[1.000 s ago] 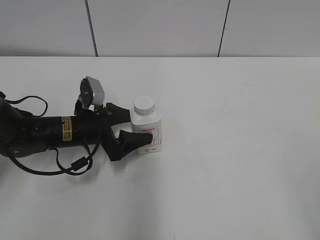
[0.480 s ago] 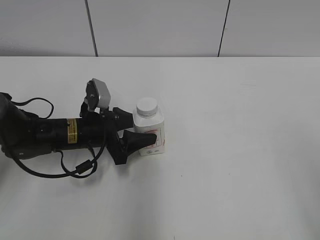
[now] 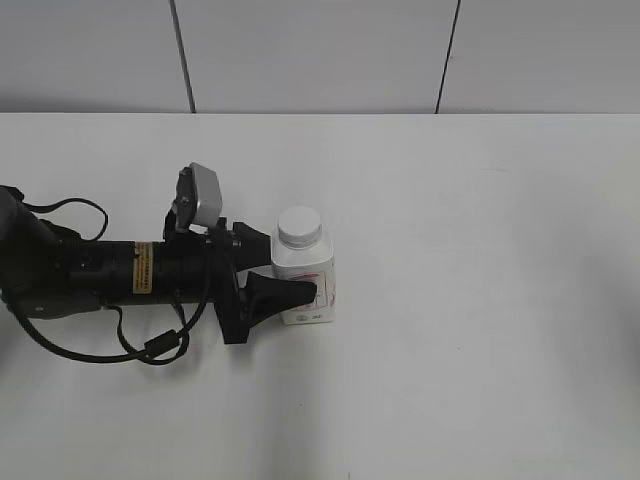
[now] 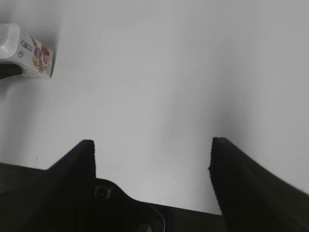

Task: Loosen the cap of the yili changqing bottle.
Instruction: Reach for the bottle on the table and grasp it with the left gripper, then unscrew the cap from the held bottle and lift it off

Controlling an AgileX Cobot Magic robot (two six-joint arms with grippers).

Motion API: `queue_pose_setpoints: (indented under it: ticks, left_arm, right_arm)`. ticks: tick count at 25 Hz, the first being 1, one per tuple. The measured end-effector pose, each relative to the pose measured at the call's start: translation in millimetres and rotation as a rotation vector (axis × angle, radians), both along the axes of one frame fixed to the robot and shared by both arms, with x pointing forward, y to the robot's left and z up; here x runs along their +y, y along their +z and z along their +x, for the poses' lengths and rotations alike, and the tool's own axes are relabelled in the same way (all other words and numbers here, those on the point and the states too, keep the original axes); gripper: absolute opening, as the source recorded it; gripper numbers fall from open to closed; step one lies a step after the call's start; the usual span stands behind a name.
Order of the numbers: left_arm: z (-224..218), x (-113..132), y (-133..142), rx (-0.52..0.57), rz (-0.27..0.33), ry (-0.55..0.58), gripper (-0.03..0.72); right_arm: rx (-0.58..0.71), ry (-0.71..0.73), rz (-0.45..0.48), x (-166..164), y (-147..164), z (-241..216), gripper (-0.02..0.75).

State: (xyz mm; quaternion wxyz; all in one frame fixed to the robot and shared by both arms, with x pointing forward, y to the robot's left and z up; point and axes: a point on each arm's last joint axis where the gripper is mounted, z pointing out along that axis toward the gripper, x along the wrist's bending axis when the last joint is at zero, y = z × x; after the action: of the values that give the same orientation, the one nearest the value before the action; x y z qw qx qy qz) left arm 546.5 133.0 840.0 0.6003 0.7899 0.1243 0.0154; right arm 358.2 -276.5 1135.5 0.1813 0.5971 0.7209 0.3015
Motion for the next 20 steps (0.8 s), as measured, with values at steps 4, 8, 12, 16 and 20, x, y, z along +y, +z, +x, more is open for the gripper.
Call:
queue_pose_setpoints:
  ticks: [4,8,12,16,20]
  left_arm:
    - [-4.2,-0.4,-1.1,-0.004,0.014,-0.050,0.439]
    - [-6.1,-0.6,-1.4,-0.006,0.017,-0.073,0.439]
    - [-6.2,-0.6,-1.4,-0.007,0.018,-0.074,0.439]
    - [-6.2,-0.6,-1.5,-0.007,0.019,-0.074,0.439]
    - [-6.3,-0.6,-1.5,-0.007,0.019,-0.075,0.439]
  right_arm:
    - [0.154,0.091,0.022,8.3,2.9,47.2,0.582]
    - [0.200,0.143,0.031,19.0,7.6,86.1,0.582]
    - [0.219,0.244,-0.001,44.0,9.1,112.7,0.582]
    - [0.237,0.358,-0.055,80.0,6.0,128.3,0.582]
    - [0.276,0.444,-0.086,119.0,-4.3,142.5,0.582]
